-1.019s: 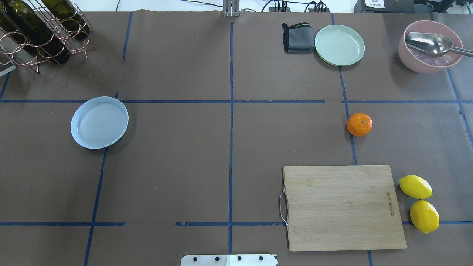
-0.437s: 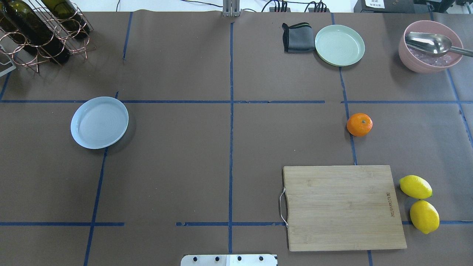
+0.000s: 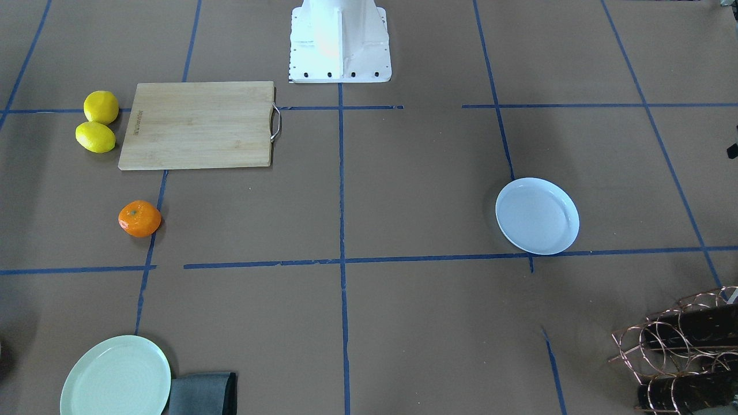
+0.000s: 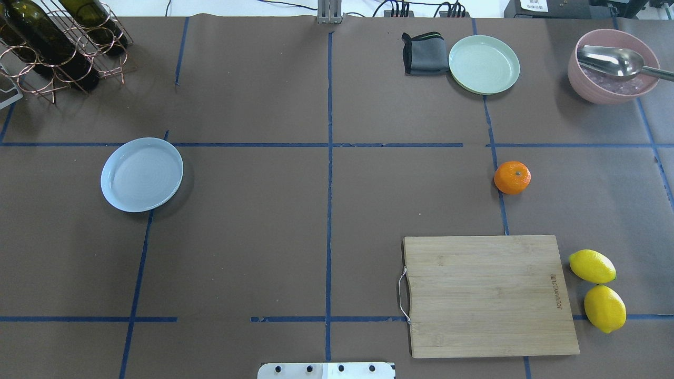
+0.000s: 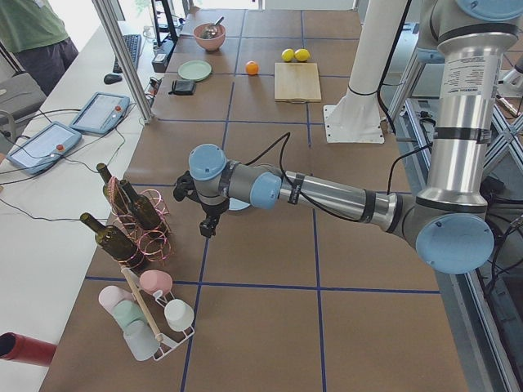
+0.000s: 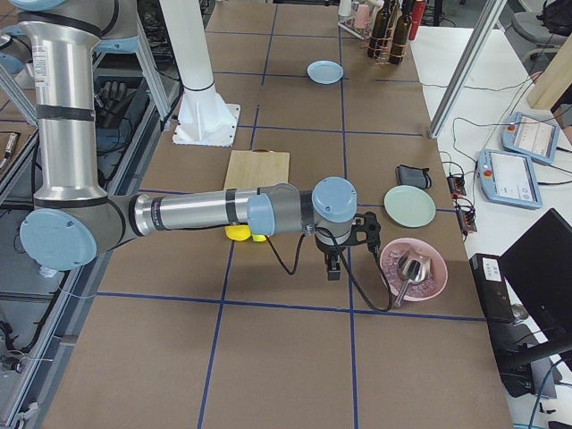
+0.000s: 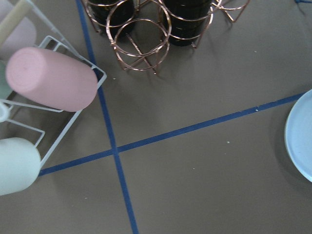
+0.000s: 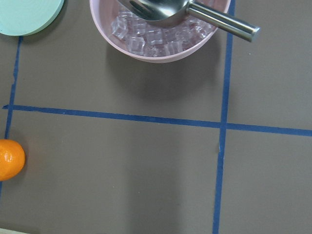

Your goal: Pick orange to plate

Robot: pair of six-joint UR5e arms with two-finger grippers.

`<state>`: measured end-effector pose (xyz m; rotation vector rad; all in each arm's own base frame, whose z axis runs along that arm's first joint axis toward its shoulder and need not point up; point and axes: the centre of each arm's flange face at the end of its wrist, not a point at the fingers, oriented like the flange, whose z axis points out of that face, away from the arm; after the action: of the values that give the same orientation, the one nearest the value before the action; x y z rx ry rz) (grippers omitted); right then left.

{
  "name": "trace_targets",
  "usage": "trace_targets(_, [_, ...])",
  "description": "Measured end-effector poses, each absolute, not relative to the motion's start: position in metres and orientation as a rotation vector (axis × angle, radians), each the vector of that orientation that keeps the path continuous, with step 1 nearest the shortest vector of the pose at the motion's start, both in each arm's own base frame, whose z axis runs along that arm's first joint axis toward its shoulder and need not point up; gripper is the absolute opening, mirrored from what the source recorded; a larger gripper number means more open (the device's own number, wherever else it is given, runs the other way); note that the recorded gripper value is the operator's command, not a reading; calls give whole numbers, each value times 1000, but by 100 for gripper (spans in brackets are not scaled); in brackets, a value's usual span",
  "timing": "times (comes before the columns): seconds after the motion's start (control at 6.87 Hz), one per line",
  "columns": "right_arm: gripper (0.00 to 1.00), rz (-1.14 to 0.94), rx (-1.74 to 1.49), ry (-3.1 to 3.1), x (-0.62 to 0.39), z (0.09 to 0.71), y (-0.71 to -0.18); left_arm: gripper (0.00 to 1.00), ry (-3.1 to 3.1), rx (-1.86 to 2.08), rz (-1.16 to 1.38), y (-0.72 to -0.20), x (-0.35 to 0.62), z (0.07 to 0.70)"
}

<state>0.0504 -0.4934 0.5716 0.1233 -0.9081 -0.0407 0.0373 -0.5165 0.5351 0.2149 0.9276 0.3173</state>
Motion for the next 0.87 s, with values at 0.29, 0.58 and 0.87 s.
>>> trace_targets(0.29, [100,-38,111,-947,30,552,-506,100,936,195,255,-516,84,532])
trace_targets(0.58, [100,-19,106,-972,1,529,-519,100,885,179,86,-515,141,538])
trace_targets(0.87, [100,17,103,-990,-24,513,-525,100,876,165,-60,-508,187,551])
